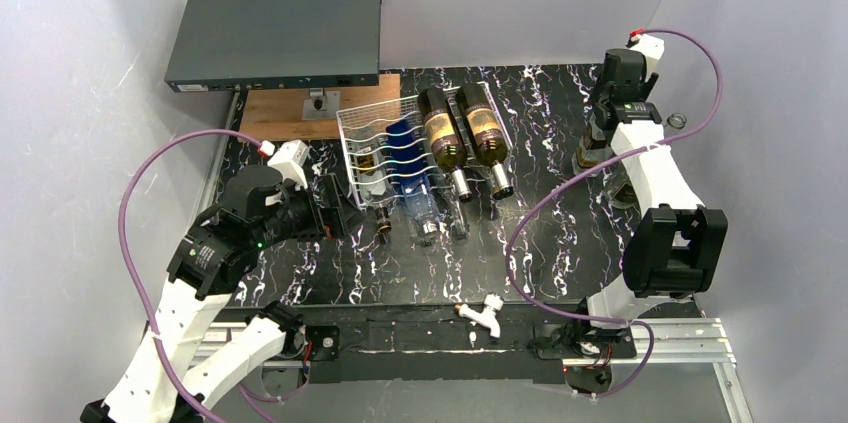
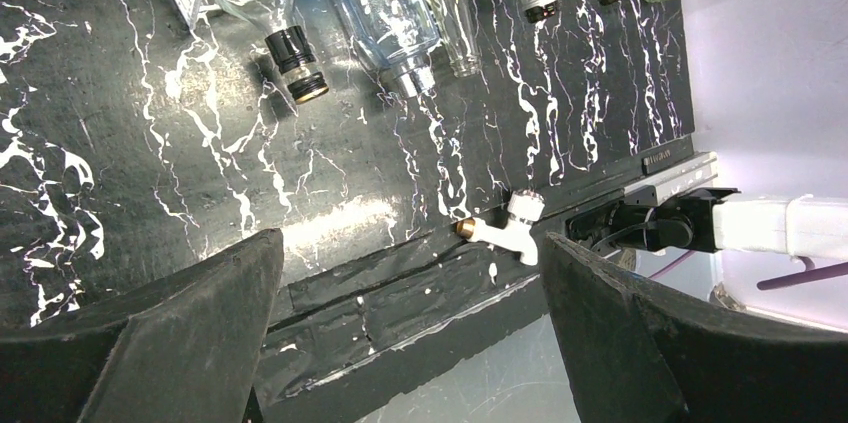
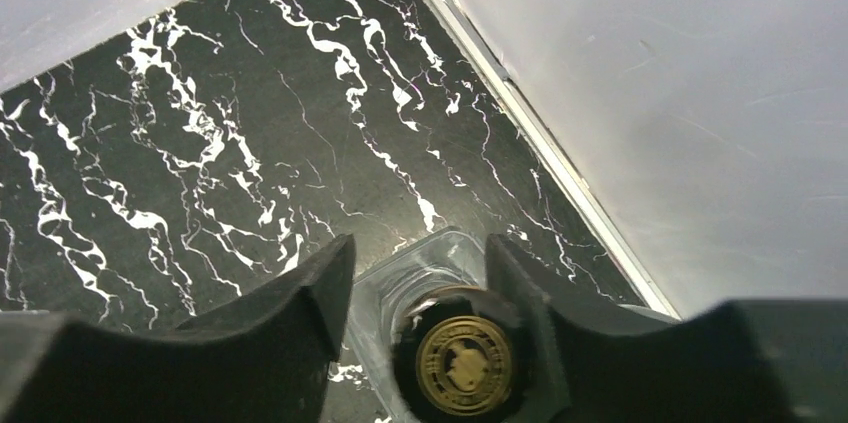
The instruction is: Put the wine bottle on the wine rack
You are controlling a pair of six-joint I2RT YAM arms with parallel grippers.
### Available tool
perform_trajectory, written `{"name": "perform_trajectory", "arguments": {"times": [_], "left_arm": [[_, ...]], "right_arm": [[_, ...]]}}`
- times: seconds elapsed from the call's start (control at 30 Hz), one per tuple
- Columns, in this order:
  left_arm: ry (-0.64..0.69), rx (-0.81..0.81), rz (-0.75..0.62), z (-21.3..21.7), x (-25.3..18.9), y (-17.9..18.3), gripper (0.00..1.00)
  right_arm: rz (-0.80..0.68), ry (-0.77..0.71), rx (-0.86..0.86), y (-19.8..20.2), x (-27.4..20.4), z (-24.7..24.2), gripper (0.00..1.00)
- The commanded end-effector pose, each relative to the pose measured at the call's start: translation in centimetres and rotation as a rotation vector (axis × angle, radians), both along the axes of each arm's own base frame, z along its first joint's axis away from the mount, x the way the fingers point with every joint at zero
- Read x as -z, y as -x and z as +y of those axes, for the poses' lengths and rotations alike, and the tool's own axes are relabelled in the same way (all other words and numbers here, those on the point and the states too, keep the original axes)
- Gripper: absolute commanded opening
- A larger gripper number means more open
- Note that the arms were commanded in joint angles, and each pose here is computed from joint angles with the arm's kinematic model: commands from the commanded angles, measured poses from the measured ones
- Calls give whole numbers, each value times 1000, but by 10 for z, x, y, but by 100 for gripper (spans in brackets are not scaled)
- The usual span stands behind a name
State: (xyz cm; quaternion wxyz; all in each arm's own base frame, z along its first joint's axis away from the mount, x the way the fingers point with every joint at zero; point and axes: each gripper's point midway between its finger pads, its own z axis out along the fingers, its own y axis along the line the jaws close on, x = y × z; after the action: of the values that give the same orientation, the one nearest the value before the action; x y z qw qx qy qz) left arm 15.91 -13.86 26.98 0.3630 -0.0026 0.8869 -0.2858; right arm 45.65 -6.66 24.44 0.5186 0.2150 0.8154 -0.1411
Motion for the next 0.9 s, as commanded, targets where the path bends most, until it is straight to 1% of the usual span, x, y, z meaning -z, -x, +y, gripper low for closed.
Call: {"name": "perform_trajectory", "arguments": {"times": [0.0,0.13,0.27,0.43,0.57,0.73,0.87], "left_arm": [[-20,8,-29,3,-11,1,99],[-23,9,-26,3,-10,0,99],[-25,14,-18,1,-9,-1,99],[-29,15,-17,1,-8,-3,99],[-28,18,-13,0,-8,-4,99],[-26,19,-12,-1,-7,-4,99],[-25,21,-10,-2,-6,-4,99]], "right_arm": [[-58,29,8,-8,-11,-5,55],[-67,27,-19,-9,-14,-2,40],[-79,11,-64,-10,-19,6,22],[-131,-33,-135,-9,-38,23,2],[-186,-38,-170,1,-61,39,1],[-273,-9,-192,23,-98,54,1],[-298,7,-230,41,-121,67,1]]}}
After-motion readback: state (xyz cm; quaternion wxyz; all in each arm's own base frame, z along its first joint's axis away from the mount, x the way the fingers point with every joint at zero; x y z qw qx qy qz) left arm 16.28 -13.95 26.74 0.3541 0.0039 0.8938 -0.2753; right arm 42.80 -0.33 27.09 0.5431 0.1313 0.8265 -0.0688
